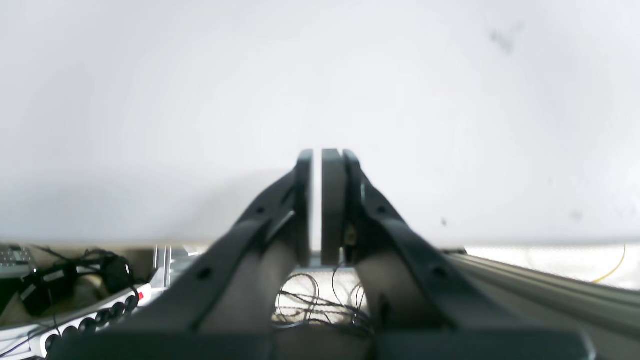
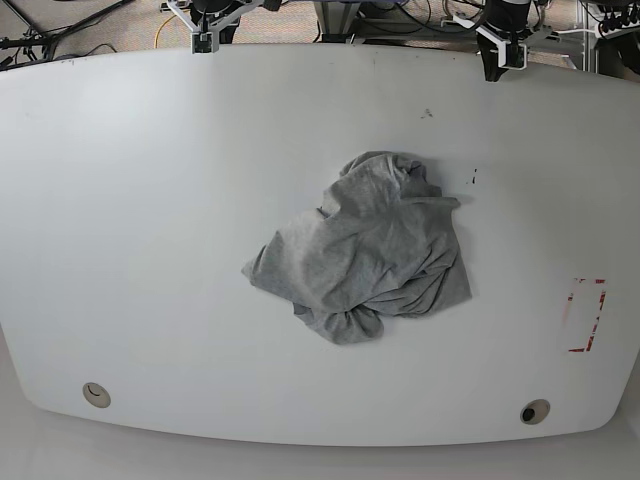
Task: Fold the T-shirt properly
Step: 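Lower both grippers toward the table surface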
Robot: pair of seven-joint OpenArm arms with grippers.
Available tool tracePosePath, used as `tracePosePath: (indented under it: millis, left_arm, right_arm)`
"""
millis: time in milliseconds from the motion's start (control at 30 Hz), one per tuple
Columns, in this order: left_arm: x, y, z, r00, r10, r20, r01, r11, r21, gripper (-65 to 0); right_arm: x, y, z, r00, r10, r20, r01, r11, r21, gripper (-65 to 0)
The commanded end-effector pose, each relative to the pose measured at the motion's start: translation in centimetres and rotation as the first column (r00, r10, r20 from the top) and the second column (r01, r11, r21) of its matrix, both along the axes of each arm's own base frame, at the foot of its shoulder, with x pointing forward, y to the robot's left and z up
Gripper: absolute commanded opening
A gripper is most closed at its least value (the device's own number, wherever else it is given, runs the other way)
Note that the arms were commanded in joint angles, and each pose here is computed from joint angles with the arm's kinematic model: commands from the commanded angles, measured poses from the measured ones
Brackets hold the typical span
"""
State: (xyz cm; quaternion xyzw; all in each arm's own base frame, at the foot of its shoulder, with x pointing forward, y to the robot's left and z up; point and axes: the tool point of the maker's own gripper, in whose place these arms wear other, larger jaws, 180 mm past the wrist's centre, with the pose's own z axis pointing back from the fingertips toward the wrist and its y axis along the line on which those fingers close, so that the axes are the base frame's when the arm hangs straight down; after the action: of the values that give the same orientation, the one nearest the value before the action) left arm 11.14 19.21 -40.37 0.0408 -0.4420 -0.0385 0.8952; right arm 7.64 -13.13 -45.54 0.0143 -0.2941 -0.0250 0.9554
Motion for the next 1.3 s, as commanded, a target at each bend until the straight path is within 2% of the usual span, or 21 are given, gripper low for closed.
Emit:
tracePosePath:
  millis: [0,33,167,567,1267]
  left_arm:
    - [0.7,0.1,0.9,0.999,0.000,0.042,0.000,1.000,0.006,-64.0]
    - [1.4,-0.2,0.1,1.000,-0.003,0.025,0.003,1.000,-0.004,-63.2]
    - [2.0,-0.1,0.3,0.999,-0.003,0.040,0.003,1.000,-0.003,-63.1]
    - [2.6,-0.2,1.2,0.998,-0.011,0.066,0.011,1.000,0.000,-62.9]
    - [2.9,-0.3,1.7,0.997,-0.014,0.079,0.014,1.000,0.000,-62.9]
  right_arm:
    - [6.8,-0.2,5.2,0.946,-0.004,0.324,0.007,1.000,-0.006,-63.2]
    - [1.2,0.7,-0.3,1.000,0.007,0.009,-0.007,1.000,0.014,-63.1]
    - [1.2,0.6,-0.5,1.000,0.006,-0.010,-0.006,1.000,0.013,-65.0]
    - [1.0,0.4,-0.4,1.000,0.004,-0.019,-0.004,1.000,0.009,-65.0]
    - [-4.3,1.5,0.7,0.995,-0.011,-0.103,0.015,0.999,0.032,-65.0]
